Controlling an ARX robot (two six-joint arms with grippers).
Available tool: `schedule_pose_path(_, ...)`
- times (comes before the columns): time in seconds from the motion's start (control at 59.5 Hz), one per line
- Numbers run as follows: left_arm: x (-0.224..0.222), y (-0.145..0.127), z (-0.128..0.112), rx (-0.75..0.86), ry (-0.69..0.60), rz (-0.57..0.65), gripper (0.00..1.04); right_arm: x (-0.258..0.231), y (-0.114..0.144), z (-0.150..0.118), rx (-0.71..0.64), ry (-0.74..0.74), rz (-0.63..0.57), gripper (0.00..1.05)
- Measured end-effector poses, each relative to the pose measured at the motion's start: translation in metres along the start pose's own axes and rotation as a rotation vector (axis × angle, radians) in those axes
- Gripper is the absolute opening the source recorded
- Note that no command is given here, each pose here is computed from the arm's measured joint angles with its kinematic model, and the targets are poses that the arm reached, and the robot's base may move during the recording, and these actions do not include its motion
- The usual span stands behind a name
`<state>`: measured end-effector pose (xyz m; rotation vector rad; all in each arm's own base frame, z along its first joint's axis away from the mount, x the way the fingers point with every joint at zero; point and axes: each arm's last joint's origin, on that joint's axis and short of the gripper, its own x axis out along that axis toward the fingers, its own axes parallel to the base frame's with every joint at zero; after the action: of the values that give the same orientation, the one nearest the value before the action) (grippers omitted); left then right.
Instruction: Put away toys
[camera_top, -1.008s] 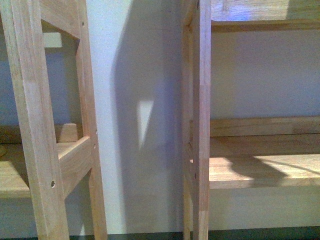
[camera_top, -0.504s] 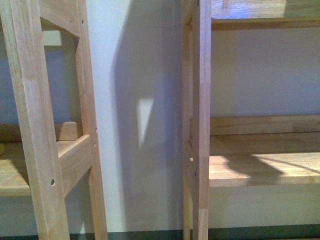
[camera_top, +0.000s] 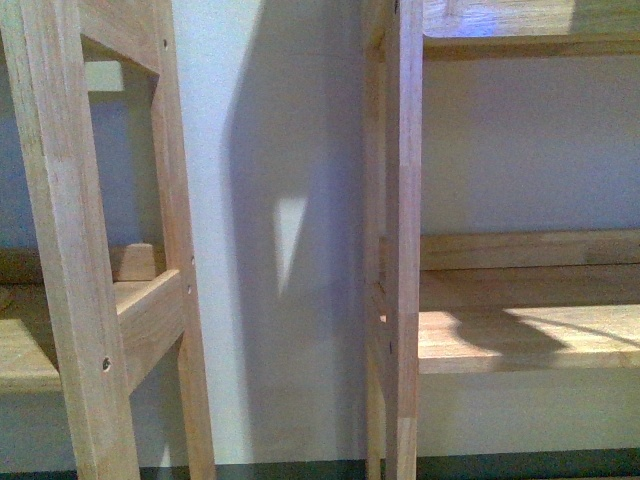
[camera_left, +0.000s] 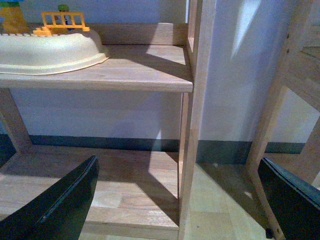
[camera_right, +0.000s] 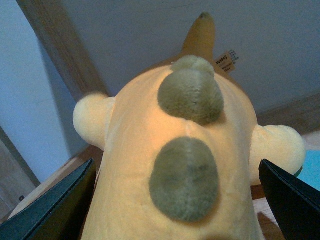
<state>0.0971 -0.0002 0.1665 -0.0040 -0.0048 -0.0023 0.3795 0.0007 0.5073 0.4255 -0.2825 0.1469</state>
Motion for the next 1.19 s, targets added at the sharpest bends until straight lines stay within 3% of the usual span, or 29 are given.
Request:
schedule_pose_path(0.353,0.0,0.0,0.0,0.0,0.0,0.0,0.98,-0.025,0.016,0.028,-0.129,-0.17,0.01,0.98)
schedule_pose_path(0.672,0.0,0.0,0.0,0.0,0.0,0.0,0.98,-0.089,0.032,0.049,-0.235,-0.345,-0.068,0.98)
schedule_pose_path(0.991,0.0,0.0,0.0,0.0,0.0,0.0,0.98,-0.194,0.021,0.032,-0.308,-0.385,-0.215,0.98)
schedule_pose_path(1.193,0.0,0.0,0.0,0.0,0.0,0.0,0.98,-0.27,0.008,0.007,-0.383,-0.431,-0.305,0.98)
